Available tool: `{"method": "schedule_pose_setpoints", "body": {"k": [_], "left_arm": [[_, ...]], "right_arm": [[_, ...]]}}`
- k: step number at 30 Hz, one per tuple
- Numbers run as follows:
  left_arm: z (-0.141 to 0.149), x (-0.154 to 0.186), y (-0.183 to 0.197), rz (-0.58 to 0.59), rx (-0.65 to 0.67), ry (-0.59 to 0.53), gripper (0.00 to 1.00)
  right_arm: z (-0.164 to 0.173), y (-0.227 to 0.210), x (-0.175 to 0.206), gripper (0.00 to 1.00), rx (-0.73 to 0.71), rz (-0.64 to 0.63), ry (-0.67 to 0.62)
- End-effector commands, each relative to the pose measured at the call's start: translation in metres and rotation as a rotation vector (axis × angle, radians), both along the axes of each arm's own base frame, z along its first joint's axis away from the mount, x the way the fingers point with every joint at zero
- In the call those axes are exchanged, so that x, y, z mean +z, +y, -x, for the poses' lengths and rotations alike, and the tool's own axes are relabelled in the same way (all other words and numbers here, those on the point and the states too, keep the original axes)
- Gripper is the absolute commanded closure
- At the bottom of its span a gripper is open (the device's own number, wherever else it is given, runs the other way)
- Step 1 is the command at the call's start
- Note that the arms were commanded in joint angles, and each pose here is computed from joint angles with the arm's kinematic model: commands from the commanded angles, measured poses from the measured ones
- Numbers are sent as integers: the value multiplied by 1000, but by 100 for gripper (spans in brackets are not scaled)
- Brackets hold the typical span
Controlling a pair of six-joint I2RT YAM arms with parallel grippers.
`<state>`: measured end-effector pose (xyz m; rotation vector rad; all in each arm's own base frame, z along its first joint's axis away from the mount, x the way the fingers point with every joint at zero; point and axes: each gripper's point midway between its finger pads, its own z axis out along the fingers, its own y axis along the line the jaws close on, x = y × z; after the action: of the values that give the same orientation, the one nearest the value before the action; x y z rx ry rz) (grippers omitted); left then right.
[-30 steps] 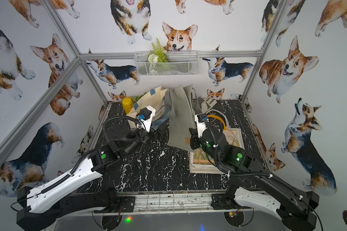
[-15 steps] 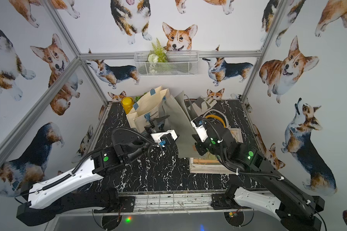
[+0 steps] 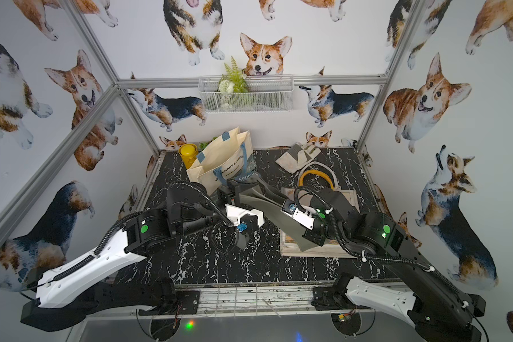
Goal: Put away the canvas bag
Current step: Press the canvas bag.
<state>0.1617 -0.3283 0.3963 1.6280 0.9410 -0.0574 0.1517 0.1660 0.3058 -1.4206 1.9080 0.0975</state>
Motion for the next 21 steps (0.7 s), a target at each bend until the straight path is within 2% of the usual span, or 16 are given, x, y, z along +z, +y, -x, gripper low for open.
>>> {"method": "schedule_pose_setpoints", "body": {"k": [1, 7, 9, 11, 13, 15, 19, 20, 21], "left_arm": [[9, -20, -1, -75, -43, 62, 8], [4, -45, -10, -91, -18, 169, 17], [4, -52, -11, -98, -13, 215, 27], [4, -62, -10, -123, -5, 263, 46], [3, -68, -9, -139, 6, 291, 57], [2, -71, -8, -144, 10, 312, 63], [-4, -71, -6, -142, 36, 309, 95], [-6, -70, -5, -143, 43, 304, 100], [-7, -69, -5, -140, 51, 300, 100]], "right_arm": [[3, 3, -2, 100, 86, 55, -20], [0, 6, -8, 100, 99, 56, -43], [-1, 5, -9, 100, 98, 55, -49], [1, 4, -11, 100, 98, 49, -47], [2, 5, -11, 100, 96, 31, -48], [4, 6, -8, 100, 101, 10, -45], [6, 6, -6, 100, 93, -22, -46], [6, 5, -6, 100, 89, -26, -46], [7, 5, -7, 100, 87, -28, -44]]}}
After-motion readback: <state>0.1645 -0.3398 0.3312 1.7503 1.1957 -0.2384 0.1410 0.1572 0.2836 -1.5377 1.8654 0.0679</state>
